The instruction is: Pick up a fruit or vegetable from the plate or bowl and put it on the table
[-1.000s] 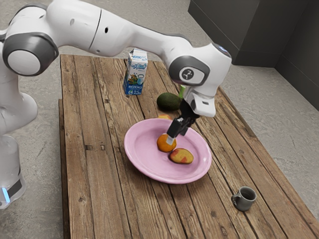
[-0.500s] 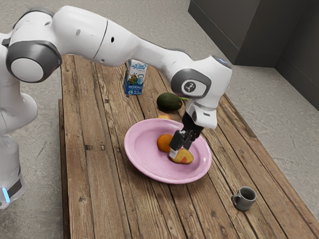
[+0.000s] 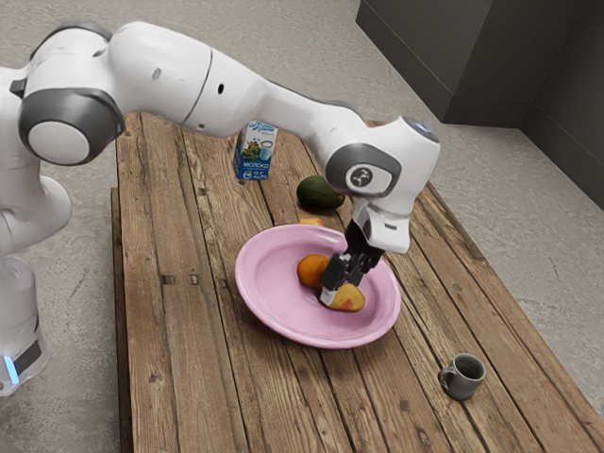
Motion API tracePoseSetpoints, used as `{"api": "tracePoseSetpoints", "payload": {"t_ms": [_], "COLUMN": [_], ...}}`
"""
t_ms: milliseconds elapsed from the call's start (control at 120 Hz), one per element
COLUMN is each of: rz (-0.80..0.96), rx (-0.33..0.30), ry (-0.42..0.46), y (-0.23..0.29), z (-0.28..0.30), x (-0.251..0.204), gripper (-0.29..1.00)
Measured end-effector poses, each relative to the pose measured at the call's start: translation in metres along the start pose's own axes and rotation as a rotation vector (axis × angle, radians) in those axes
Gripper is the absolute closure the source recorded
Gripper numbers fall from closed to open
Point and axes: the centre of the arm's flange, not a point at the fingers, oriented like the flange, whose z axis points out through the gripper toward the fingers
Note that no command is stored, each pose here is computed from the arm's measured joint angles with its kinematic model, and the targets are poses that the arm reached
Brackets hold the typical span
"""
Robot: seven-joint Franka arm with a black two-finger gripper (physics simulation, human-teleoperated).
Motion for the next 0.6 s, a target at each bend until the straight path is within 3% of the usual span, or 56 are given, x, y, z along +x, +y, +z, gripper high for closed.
{"api": "tracePoseSetpoints", "payload": {"t_ms": [250, 600], "rz": [0.01, 0.003], "rx": [0.004, 0.007], "ry": [-0.013, -0.026], "y": [-0.002, -0.01], "z": [0.007, 0.016], "x": [0.003, 0.002], "gripper": [0.03, 0.28]}}
